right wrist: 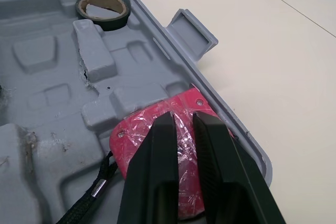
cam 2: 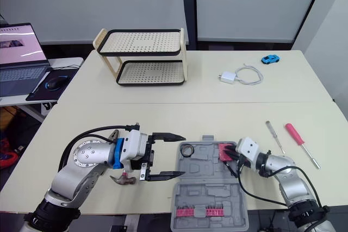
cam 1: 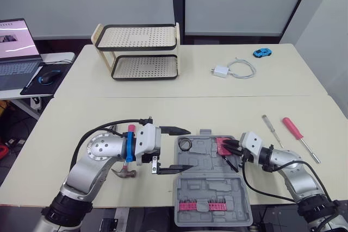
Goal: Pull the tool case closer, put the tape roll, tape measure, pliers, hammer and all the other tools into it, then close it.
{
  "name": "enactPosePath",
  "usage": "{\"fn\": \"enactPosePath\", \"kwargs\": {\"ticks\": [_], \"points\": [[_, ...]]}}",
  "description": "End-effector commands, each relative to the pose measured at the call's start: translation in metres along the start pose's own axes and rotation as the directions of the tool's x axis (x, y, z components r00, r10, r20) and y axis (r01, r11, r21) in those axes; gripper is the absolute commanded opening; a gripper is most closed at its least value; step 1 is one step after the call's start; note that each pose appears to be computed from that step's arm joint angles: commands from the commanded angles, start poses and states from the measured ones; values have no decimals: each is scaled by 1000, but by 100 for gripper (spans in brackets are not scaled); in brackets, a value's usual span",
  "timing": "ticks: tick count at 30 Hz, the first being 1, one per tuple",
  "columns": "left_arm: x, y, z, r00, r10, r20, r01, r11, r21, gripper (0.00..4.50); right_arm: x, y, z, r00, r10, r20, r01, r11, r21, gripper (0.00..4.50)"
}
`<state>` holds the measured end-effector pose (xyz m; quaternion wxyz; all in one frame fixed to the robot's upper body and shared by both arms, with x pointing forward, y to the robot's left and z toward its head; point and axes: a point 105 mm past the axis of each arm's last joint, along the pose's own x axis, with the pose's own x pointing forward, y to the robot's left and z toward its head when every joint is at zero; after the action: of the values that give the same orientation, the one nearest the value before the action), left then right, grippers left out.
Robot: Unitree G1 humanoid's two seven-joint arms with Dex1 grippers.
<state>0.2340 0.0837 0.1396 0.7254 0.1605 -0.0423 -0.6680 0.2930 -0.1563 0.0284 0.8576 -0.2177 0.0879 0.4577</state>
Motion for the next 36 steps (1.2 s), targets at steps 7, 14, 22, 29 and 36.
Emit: {"fn": "enactPosePath", "kwargs": {"ticks": [7,14,22,29,36], "points": [[-17,10,5,996,86,-7,-85,996,13,450,-9,-7,18,1000,-17,25,17,1000,-3,60],[-90,22,-11,951,268,-153,-279,958,-61,450,-55,-25,72,994,-48,95,50,998,-26,224],[-208,34,-17,740,577,-345,-642,758,-110,450,-158,-70,55,951,-288,-108,292,956,25,446],[-291,17,-43,518,717,-467,-841,526,-125,450,-221,-98,22,852,-477,-217,496,867,38,446],[-324,5,-61,436,720,-540,-890,431,-145,450,-245,-100,-6,817,-503,-283,541,838,72,446]]}}
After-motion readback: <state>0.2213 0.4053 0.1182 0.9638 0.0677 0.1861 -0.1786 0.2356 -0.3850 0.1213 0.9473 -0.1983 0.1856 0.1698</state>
